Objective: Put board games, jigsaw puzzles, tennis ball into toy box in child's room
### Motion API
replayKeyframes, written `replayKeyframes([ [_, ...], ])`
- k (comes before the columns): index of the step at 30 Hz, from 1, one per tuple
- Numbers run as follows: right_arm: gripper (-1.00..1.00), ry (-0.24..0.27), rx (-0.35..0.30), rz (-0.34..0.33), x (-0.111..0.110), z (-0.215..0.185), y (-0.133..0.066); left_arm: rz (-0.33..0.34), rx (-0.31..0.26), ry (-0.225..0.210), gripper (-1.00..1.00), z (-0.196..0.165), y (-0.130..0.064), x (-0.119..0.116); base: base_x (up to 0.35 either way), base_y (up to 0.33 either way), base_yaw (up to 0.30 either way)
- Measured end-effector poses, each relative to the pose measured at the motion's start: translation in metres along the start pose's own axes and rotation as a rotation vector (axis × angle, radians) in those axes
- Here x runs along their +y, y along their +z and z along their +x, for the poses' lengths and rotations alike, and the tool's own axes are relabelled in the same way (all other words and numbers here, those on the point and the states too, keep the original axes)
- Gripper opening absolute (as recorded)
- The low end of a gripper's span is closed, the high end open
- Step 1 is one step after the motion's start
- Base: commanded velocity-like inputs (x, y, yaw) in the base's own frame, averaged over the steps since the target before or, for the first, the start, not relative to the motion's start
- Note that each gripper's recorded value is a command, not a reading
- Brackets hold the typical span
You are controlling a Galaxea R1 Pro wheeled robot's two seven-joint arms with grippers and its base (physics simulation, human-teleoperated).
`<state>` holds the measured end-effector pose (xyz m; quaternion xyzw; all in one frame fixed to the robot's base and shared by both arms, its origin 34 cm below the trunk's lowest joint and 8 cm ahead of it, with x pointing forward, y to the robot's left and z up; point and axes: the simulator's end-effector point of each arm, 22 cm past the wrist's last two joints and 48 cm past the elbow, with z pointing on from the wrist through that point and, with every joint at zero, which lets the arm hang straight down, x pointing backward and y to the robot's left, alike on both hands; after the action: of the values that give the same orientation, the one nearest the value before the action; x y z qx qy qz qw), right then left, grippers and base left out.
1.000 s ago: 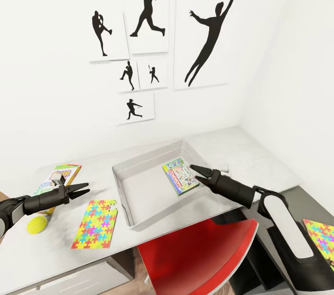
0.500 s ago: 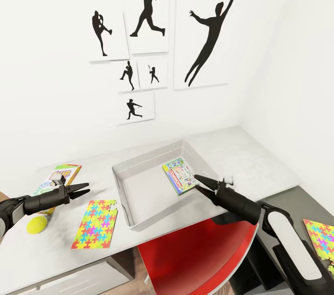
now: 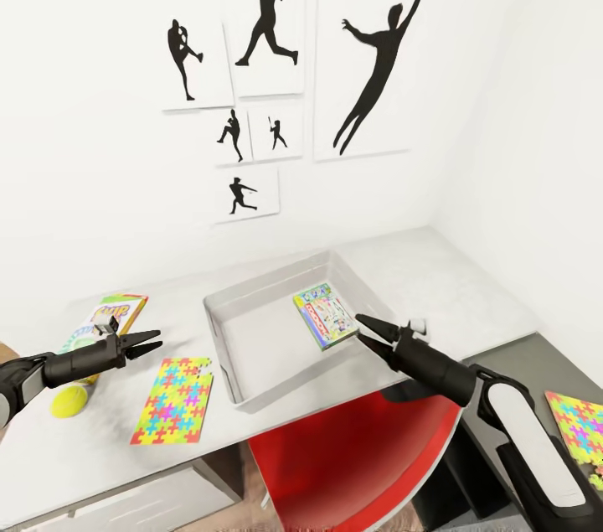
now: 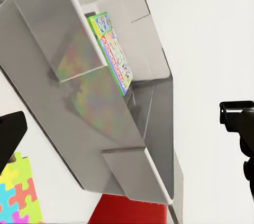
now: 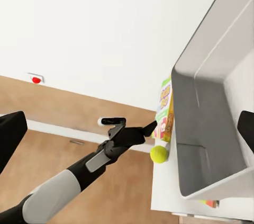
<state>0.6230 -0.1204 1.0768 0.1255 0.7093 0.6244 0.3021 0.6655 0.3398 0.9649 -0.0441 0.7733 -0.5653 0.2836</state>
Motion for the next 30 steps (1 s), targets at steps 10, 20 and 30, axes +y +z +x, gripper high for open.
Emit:
replayKeyframes([
  [10,1.0,0.003,-0.005,-0.003,0.0005,-0.0006,0.0008,-0.001,-0.001,0.0,1.0,-0.0006,-0.0007,0.0003,-0.168,0.01,-0.121],
  [20,1.0,-0.025,0.001,0.024,-0.0039,0.0014,0.0018,-0.001,-0.004,0.004,1.0,-0.0021,-0.0023,-0.0014,-0.229,0.082,-0.176],
  [30,1.0,-0.07,0.009,0.059,-0.0074,0.0039,0.0023,-0.002,-0.01,0.013,1.0,-0.0056,-0.0066,-0.0057,-0.05,0.01,-0.009],
])
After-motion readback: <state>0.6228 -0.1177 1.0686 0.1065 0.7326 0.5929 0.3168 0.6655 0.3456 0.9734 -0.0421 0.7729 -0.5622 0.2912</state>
